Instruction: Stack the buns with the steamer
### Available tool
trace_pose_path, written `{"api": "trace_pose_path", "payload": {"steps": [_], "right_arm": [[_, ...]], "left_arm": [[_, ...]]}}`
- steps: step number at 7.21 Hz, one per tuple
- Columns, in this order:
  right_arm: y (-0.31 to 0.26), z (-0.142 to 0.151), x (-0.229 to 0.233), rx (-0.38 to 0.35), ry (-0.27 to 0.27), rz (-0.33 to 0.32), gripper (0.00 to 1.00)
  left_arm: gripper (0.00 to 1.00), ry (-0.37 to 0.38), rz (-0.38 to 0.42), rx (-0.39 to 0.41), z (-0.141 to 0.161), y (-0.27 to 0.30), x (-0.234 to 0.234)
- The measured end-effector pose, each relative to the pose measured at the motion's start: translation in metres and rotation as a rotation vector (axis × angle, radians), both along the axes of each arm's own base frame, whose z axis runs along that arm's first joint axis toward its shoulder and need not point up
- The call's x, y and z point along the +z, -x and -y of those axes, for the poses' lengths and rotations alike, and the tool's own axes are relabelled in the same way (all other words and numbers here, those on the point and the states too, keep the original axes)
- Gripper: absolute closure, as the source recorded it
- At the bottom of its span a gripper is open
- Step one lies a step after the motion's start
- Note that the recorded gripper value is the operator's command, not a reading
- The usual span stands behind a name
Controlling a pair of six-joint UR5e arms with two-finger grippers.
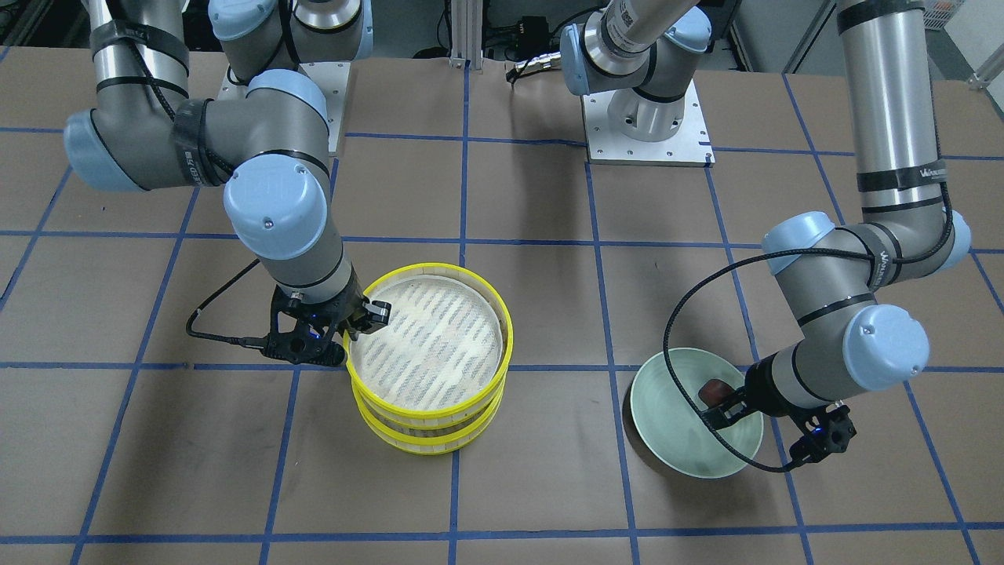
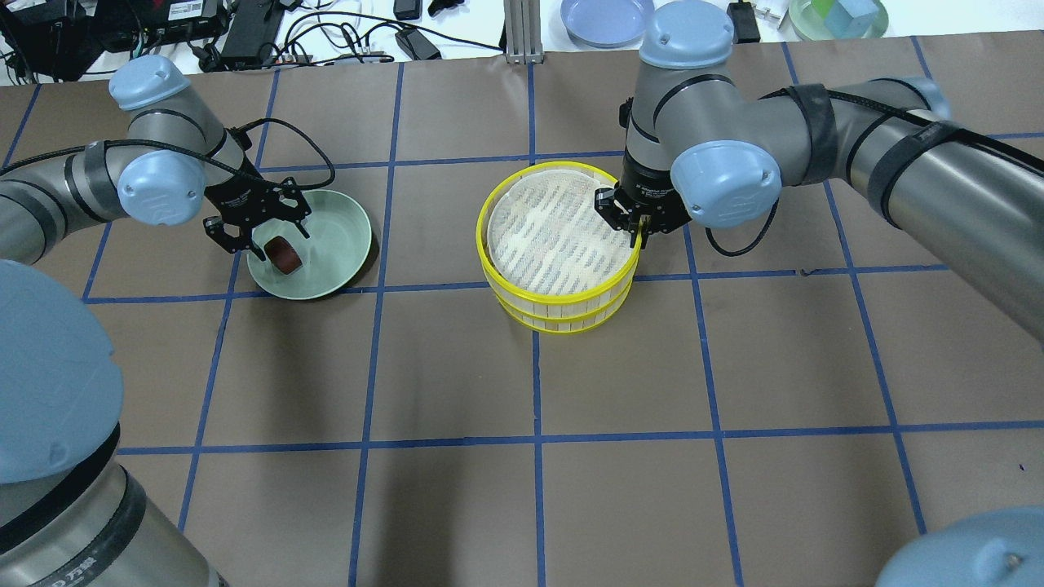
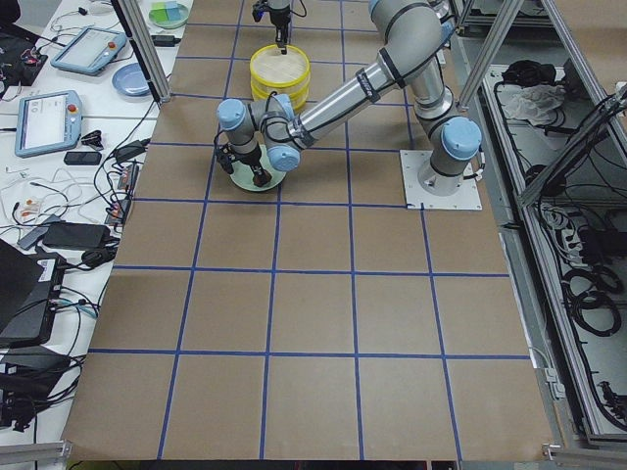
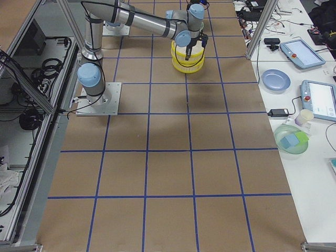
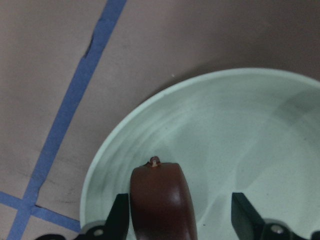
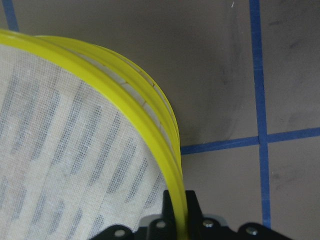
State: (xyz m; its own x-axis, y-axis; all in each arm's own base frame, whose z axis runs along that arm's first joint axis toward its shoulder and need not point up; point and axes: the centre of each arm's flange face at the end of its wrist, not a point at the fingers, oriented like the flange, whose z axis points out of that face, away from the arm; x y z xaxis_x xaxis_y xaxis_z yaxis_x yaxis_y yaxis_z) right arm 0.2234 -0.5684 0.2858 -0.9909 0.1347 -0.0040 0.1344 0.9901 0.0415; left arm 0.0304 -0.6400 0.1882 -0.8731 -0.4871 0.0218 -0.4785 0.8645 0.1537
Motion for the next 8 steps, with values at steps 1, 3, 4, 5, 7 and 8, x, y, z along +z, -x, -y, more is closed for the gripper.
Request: {"api": "trace_pose_path", "payload": {"steps": [1, 3, 4, 5, 7, 8], "right_arm": [[0.0, 0.001, -0.001, 0.0, 0.002, -0.001, 0.95], [0.001, 0.001, -0.002, 0.001, 0.002, -0.004, 0.94], [0.002, 0.001, -0.003, 0.001, 0.001, -0.004, 0.92], [0.002, 0.001, -0.003, 0.001, 0.001, -0.004, 0.87], [0.004, 0.002, -0.005, 0.0, -0.002, -0.005, 0.64], [0.004, 0.003, -0.007, -0.001, -0.004, -0.005, 0.61]], "left_arm": [[1.0, -0.008, -0.009, -0.001, -0.001, 0.001, -0.002], [1.0, 0.005, -0.025, -0.002, 0.001, 0.002, 0.0], [1.0, 0.024, -0.022, -0.001, 0.003, 0.004, 0.009], [1.0, 0.05, -0.015, -0.007, 0.006, 0.012, 0.025], [1.0, 0.101, 0.002, 0.0, 0.008, 0.056, 0.062], [1.0, 0.124, 0.003, 0.021, 0.004, 0.089, 0.08]]}}
